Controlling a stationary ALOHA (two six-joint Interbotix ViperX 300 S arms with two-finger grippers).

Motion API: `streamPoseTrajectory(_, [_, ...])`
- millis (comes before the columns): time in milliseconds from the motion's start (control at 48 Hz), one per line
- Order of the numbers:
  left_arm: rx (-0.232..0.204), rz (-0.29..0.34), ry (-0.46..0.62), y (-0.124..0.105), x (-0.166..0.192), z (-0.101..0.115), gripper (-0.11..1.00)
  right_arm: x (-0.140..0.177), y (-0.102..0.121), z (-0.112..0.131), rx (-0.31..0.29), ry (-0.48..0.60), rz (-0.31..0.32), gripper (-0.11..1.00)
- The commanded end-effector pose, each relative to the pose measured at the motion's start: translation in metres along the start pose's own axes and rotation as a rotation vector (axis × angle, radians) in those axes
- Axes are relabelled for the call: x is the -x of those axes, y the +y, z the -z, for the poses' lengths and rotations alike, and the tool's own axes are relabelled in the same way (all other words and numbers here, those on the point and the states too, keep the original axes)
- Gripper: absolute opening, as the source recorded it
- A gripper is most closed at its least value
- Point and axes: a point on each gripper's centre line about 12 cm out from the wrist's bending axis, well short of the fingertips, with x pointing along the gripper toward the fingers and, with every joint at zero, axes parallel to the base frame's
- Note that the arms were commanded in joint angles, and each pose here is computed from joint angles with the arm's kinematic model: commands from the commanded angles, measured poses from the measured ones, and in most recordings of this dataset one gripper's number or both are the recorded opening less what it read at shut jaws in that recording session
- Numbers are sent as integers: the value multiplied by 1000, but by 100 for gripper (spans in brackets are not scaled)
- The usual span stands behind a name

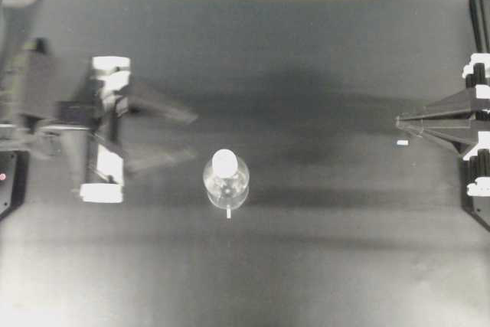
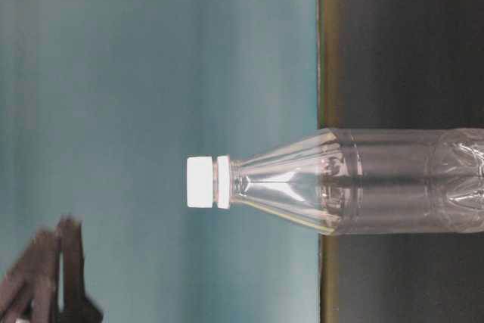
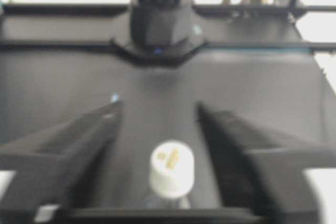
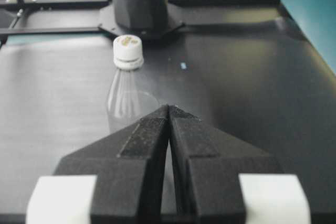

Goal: Open the bottle cap by holding the bottle with the left arm and twisting the cap with the right arm.
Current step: 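Move the left gripper to the clear bottle and close around its body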

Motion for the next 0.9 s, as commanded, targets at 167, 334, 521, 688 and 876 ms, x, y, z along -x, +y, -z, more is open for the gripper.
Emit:
streamPoseTrajectory(167, [4,19,-9,-5,-41,10,97,-1,-2,-8,-39,-19,9,0])
streamPoseTrajectory(334, [30,40,68,-13,-56,47,96,-1,-2,-8,-60,-22,11,0])
streamPoseTrajectory(521, [79,37,146,-14,-58,78,96,0,-2,-9,-90,-24,11,0])
streamPoseTrajectory(688, [87,27,241,-12,-53,116,96,0,-2,-9,-102,-24,9,0])
streamPoseTrajectory(876, [130,17,355,-12,-51,164,96,0,-2,-10,-103,-29,10,0])
